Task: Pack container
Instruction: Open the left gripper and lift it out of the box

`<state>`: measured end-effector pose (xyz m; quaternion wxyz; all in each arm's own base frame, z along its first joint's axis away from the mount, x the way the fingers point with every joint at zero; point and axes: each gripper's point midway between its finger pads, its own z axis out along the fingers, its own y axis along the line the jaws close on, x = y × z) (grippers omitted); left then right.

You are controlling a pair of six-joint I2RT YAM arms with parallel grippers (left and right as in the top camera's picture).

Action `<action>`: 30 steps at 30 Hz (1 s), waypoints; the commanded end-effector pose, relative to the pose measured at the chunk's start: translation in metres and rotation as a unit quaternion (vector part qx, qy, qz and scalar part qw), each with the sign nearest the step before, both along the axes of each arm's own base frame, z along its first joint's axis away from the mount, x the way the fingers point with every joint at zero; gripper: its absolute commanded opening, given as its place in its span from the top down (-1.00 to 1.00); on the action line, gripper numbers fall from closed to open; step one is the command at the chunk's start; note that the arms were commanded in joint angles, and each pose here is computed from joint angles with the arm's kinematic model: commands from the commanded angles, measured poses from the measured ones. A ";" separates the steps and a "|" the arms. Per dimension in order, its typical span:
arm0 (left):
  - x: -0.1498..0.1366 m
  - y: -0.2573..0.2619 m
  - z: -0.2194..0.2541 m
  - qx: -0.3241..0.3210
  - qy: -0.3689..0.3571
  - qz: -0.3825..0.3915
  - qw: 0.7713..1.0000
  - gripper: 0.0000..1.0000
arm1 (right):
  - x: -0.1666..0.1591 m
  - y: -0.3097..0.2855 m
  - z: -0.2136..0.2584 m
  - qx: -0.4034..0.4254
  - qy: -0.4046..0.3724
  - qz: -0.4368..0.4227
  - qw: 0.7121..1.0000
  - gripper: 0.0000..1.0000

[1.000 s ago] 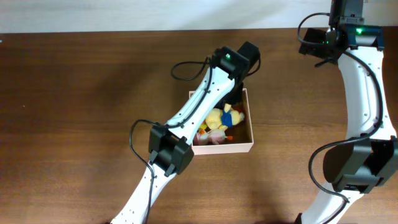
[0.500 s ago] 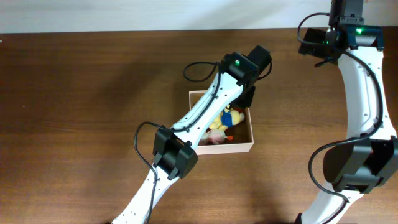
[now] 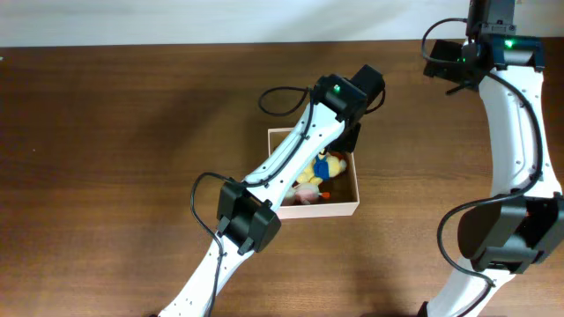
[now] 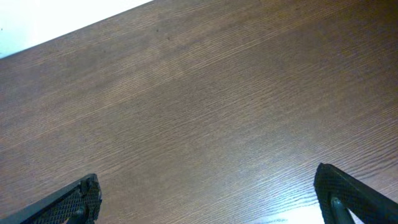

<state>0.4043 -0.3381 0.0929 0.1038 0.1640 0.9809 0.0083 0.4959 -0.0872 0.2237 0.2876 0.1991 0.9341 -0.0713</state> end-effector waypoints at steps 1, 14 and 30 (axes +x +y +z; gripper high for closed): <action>0.007 0.005 0.003 0.007 -0.014 0.002 1.000 0.58 | 0.001 -0.001 0.002 -0.001 -0.003 0.000 1.000 -0.98; -0.007 0.017 0.002 0.032 0.014 0.001 0.999 0.53 | 0.002 -0.001 0.002 -0.001 -0.003 0.000 1.000 -0.98; 0.082 0.154 0.138 0.070 -0.208 0.155 0.963 -0.99 | 0.002 -0.001 0.002 -0.001 -0.003 0.001 1.000 -0.97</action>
